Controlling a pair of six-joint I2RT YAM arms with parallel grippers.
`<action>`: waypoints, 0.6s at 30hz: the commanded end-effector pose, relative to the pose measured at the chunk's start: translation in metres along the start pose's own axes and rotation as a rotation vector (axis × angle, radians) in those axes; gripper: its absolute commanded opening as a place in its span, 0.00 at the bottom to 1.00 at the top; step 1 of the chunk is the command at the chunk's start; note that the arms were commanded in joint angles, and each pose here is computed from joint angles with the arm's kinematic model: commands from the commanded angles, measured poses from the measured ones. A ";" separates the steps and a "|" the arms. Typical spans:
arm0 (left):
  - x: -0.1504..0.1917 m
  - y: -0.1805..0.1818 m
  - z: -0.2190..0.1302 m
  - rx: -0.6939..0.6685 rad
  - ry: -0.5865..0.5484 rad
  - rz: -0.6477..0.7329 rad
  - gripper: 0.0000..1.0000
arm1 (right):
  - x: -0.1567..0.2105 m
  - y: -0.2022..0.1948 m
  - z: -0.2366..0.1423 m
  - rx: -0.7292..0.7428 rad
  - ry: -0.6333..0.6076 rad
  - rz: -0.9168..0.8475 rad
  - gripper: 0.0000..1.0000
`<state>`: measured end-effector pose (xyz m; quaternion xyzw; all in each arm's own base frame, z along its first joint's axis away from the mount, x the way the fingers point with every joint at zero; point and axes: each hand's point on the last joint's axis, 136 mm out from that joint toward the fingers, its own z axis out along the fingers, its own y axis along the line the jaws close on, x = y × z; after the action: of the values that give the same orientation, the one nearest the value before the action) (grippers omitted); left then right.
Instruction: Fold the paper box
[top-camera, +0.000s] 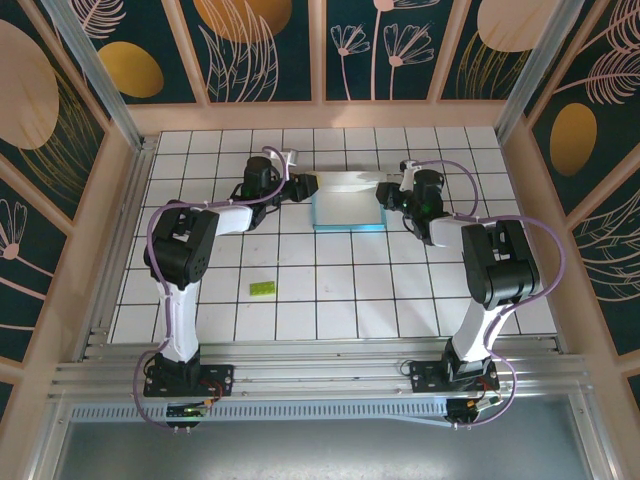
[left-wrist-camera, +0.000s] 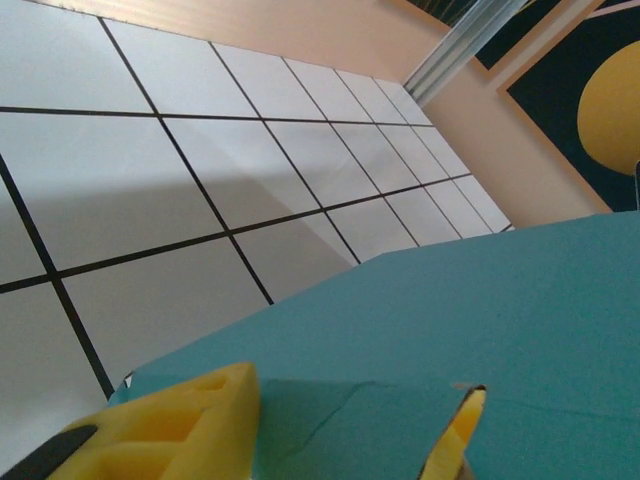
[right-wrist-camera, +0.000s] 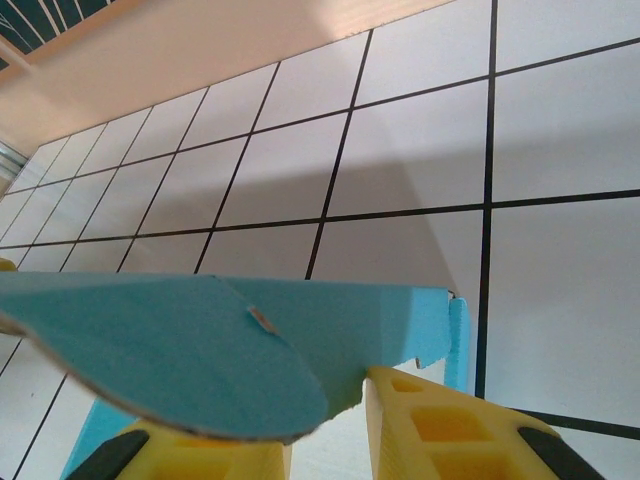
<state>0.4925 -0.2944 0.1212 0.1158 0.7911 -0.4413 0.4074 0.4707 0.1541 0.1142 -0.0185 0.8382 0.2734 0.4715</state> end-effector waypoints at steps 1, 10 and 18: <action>0.016 -0.001 0.000 -0.042 0.087 -0.031 0.41 | 0.003 0.005 0.001 -0.007 -0.001 -0.020 0.26; 0.013 0.013 0.001 -0.132 0.109 -0.032 0.37 | 0.000 0.007 0.002 -0.010 -0.005 -0.019 0.26; 0.005 -0.004 0.007 -0.033 0.074 -0.127 0.29 | 0.001 0.010 0.003 -0.022 0.000 -0.019 0.26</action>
<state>0.4997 -0.2940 0.1215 0.0923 0.8178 -0.4177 0.3851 0.4705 0.1542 0.1139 -0.0183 0.8385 0.2732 0.4711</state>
